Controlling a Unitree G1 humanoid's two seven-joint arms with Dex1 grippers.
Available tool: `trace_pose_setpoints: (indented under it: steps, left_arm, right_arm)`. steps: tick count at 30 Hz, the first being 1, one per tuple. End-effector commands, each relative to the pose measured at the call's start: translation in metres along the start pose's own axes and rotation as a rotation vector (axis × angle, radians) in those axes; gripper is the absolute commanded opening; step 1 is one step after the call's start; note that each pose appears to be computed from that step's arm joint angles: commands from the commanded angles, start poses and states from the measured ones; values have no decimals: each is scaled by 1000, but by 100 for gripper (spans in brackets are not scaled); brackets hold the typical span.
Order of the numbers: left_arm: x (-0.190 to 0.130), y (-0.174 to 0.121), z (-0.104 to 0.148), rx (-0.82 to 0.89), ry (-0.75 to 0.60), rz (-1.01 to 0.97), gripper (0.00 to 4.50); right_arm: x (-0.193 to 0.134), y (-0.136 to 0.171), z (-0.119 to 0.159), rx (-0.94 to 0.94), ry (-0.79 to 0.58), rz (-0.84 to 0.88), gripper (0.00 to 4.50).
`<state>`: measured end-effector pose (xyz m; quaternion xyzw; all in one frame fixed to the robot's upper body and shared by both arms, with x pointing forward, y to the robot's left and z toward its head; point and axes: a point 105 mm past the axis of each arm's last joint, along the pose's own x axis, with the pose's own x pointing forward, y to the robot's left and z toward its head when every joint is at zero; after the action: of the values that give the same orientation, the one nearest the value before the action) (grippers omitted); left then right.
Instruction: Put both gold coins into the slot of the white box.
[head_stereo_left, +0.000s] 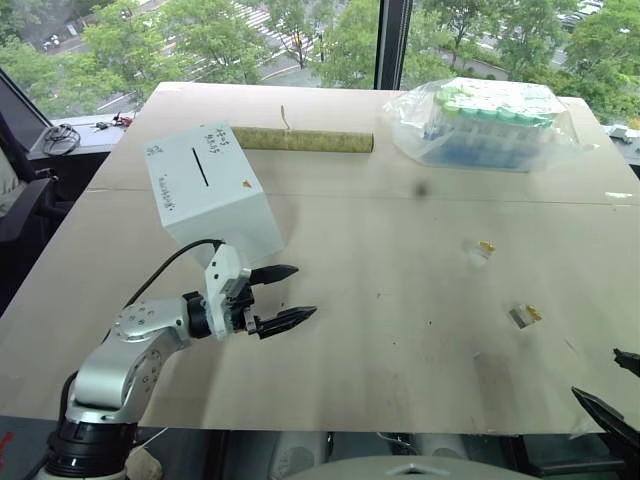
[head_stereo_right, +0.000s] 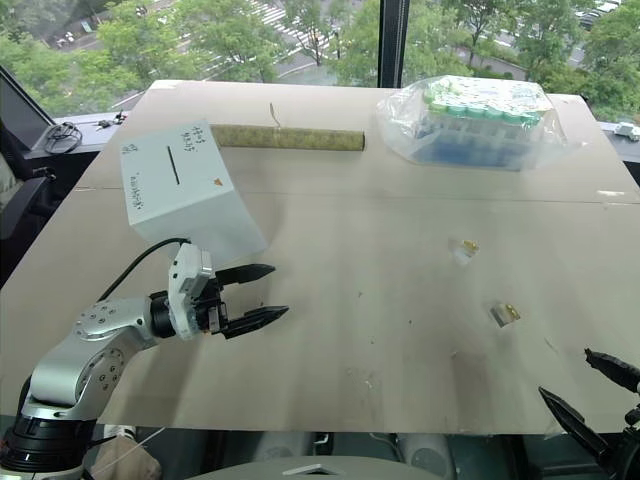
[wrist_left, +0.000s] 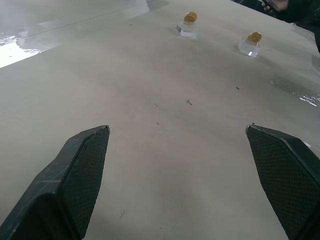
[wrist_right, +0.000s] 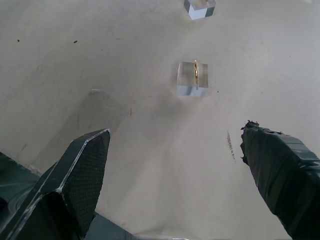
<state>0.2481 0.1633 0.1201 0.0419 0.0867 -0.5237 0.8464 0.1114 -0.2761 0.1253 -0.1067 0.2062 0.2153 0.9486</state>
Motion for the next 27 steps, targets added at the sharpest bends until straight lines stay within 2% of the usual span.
trace_pose_setpoints:
  steps: [1, 3, 4, 9, 14, 19, 21, 23, 25, 27]
  left_arm:
    - [2, -1, 18, 58, -53, -22, 444]
    - [12, -9, 37, 82, -121, -98, 444]
    - [15, -13, 42, 87, -131, -136, 444]
    - [18, -36, 54, 132, -132, -292, 444]
    - [18, -50, 58, 151, -133, -347, 444]
    - [16, -62, 57, 174, -117, -395, 444]
    - [19, -60, 61, 186, -132, -382, 450]
    - [22, -57, 63, 206, -135, -374, 450]
    - [25, -55, 64, 222, -137, -366, 450]
    - [27, -53, 65, 227, -140, -364, 450]
  right_arm:
    - [3, -6, 12, -59, -15, -73, 450]
    - [16, -7, 25, -87, -9, -146, 450]
    - [22, -3, 31, -69, -25, -124, 450]
    - [44, 1, 49, -36, -58, -94, 450]
    - [51, -5, 50, -21, -35, -123, 450]
    - [62, -13, 37, -3, 33, -139, 450]
    - [71, -14, 35, 2, 44, -126, 400]
    - [76, -18, 30, -10, 67, -144, 329]
    - [80, -20, 27, -20, 84, -151, 329]
    - [83, -21, 26, -28, 88, -159, 277]
